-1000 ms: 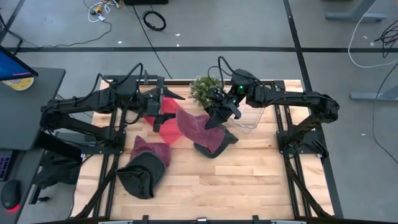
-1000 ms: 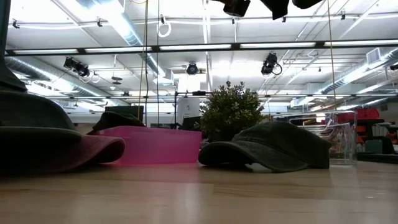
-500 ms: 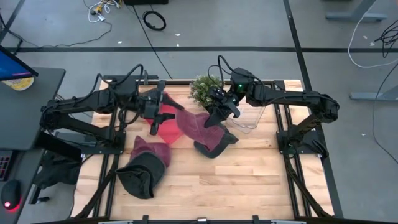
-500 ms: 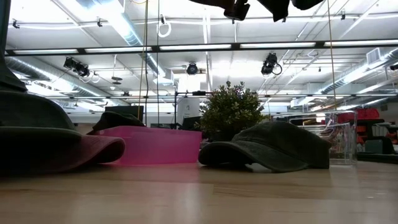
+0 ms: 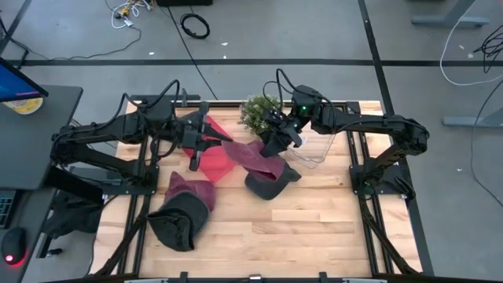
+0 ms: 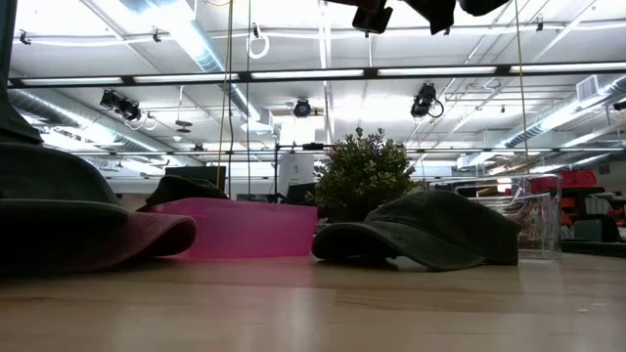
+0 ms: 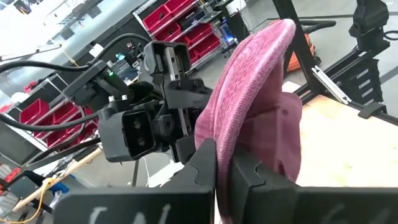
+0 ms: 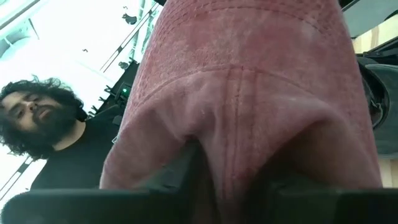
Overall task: Pick & Place hat
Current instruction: Put the right red cap into the red bin
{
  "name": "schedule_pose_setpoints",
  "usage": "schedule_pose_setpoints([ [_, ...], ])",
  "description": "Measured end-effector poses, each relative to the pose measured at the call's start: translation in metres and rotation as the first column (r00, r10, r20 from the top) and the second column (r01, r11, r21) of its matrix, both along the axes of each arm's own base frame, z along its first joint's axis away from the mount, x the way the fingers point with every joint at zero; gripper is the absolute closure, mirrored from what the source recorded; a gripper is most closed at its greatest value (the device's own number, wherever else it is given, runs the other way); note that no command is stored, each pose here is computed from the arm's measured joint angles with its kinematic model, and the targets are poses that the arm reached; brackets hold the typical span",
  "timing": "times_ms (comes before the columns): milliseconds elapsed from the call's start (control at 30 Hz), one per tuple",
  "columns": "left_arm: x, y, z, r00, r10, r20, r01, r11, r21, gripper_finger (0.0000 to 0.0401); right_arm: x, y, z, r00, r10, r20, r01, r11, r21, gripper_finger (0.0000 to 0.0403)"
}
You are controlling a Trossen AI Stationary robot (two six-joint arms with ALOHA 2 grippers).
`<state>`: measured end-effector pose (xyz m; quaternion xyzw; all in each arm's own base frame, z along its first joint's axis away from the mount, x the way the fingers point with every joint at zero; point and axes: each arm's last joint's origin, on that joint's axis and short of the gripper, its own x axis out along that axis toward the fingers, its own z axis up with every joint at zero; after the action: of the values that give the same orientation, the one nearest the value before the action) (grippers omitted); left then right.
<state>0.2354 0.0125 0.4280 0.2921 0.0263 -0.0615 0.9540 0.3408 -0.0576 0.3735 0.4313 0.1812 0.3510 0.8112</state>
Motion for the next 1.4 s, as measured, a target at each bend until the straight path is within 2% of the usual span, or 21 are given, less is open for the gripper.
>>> schedule_pose_setpoints([
  [200,-0.001,-0.001,0.0,1.0,0.002,-0.007,-0.002,1.0,-0.019,0.039,-0.006,-0.019,0.002,1.0,-0.017,-0.017,0.018,1.0,0.021,0.0181],
  [333,-0.001,-0.003,-0.003,0.999,-0.009,-0.034,0.009,1.0,-0.02,0.039,-0.013,-0.033,0.004,0.999,-0.034,-0.024,0.035,0.999,0.029,0.0133],
  [533,-0.006,-0.007,-0.004,0.996,0.044,-0.072,-0.048,0.997,-0.052,0.039,-0.023,-0.054,0.006,0.997,-0.067,-0.027,0.068,0.997,0.028,0.0111],
  [700,-0.021,-0.005,-0.001,0.978,0.179,-0.103,-0.197,0.959,-0.203,0.039,-0.031,-0.068,0.008,0.993,-0.117,-0.027,0.117,0.993,0.026,0.0118],
  [767,-0.03,-0.003,0.0,0.962,0.242,-0.128,-0.269,0.925,-0.267,0.039,-0.033,-0.07,0.009,0.991,-0.129,-0.025,0.129,0.991,0.025,0.0121],
  [867,-0.046,-0.001,0.002,0.929,0.337,-0.156,-0.371,0.854,-0.364,0.039,-0.036,-0.071,0.012,0.991,-0.135,-0.014,0.136,0.991,0.017,0.0123],
  [967,-0.062,0.002,0.004,0.886,0.427,-0.179,-0.459,0.759,-0.462,0.0388,-0.039,-0.069,0.015,0.989,-0.145,-0.002,0.145,0.989,0.008,0.0124],
  [1067,-0.076,0.004,0.006,0.857,0.478,-0.196,-0.497,0.661,-0.562,0.039,-0.042,-0.068,0.018,0.987,-0.161,0.02,0.161,0.987,-0.008,0.0124],
  [1167,-0.088,0.007,0.008,0.847,0.492,-0.202,-0.484,0.556,-0.676,0.039,-0.043,-0.068,0.019,0.983,-0.181,0.037,0.182,0.983,-0.025,0.0124],
  [1267,-0.098,0.008,0.012,0.861,0.47,-0.192,-0.426,0.464,-0.777,0.0388,-0.043,-0.067,0.019,0.979,-0.196,0.051,0.198,0.979,-0.042,0.0124],
  [1400,-0.109,0.007,0.017,0.898,0.404,-0.176,-0.343,0.392,-0.854,0.0387,-0.043,-0.067,0.019,0.979,-0.197,0.059,0.2,0.979,-0.051,0.0124],
])
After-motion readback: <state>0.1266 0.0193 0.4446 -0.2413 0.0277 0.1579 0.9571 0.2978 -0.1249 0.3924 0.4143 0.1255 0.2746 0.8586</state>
